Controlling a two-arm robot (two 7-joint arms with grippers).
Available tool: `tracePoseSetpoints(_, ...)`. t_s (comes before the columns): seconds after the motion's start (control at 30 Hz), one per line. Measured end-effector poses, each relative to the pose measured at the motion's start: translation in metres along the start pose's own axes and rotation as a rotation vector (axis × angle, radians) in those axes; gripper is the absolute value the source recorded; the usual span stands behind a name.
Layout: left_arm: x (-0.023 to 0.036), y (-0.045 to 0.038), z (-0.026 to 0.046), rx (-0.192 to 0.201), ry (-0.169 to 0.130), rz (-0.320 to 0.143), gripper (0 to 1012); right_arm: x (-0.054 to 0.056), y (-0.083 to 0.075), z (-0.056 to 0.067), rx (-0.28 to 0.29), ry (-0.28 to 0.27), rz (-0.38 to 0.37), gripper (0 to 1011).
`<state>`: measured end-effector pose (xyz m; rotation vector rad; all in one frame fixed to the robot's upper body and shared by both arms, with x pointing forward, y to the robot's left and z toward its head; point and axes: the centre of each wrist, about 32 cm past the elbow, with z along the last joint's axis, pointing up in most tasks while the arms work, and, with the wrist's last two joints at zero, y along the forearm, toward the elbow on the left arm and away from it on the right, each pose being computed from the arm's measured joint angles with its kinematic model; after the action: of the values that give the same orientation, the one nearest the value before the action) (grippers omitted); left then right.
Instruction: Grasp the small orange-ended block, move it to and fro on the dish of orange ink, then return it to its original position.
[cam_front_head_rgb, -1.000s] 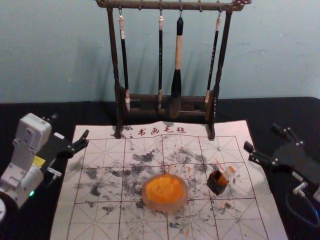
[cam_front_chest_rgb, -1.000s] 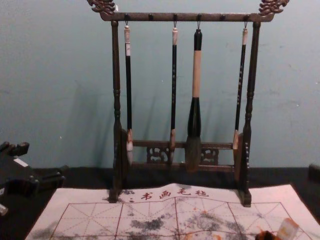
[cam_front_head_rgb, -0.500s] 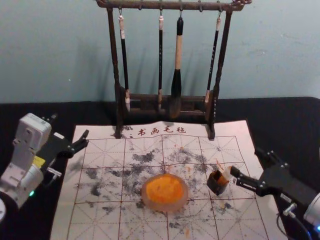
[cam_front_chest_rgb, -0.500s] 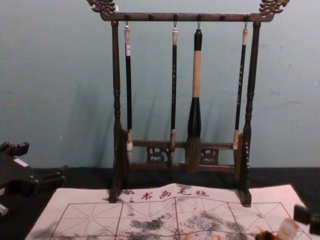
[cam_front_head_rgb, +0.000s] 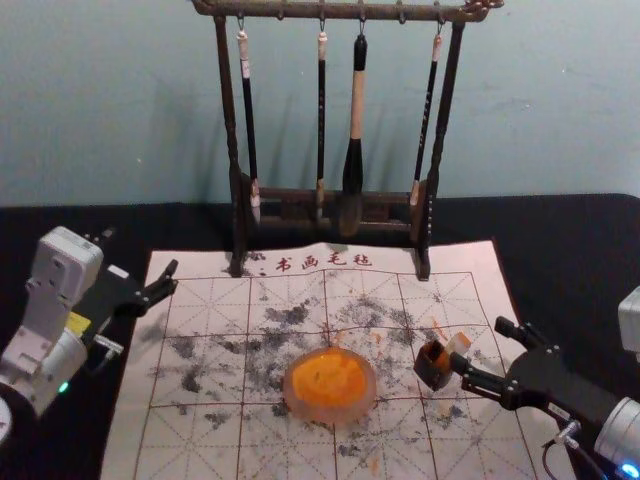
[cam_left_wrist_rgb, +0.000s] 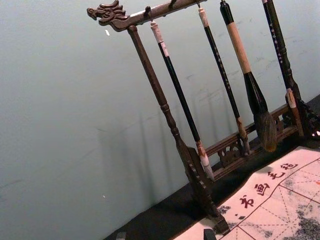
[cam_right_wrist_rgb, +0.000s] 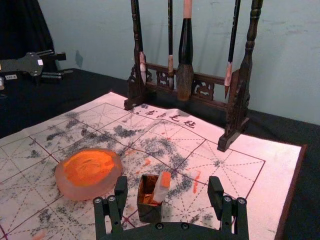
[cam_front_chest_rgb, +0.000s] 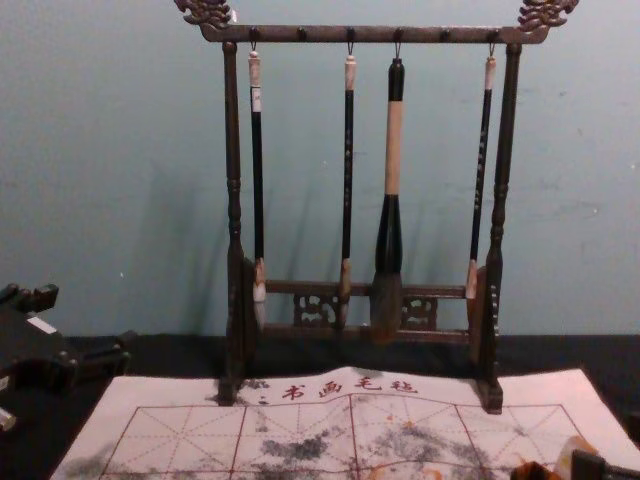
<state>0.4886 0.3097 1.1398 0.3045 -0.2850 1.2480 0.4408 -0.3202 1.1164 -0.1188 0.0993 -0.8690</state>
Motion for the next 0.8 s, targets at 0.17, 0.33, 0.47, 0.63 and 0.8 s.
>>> tracePoseSetpoints(0.17, 0.0000, 0.0000, 0.0000, 0.000, 0.000, 0.000, 1001, 0.001, 0.003, -0.002, -0.007, 0.009, 0.003, 1002)
tracePoseSetpoints(0.33, 0.0000, 0.0000, 0.0000, 0.000, 0.000, 0.000, 1001, 0.002, 0.006, -0.003, -0.013, 0.016, 0.003, 1002)
tracePoseSetpoints(0.47, 0.0000, 0.0000, 0.0000, 0.000, 0.000, 0.000, 1001, 0.004, 0.008, -0.004, -0.016, 0.020, 0.004, 1002)
tracePoseSetpoints(0.63, 0.0000, 0.0000, 0.0000, 0.000, 0.000, 0.000, 1001, 0.005, 0.010, -0.005, -0.019, 0.027, 0.006, 1002)
tracePoseSetpoints(0.8, 0.0000, 0.0000, 0.0000, 0.000, 0.000, 0.000, 1001, 0.006, 0.011, -0.005, -0.021, 0.031, 0.010, 1002)
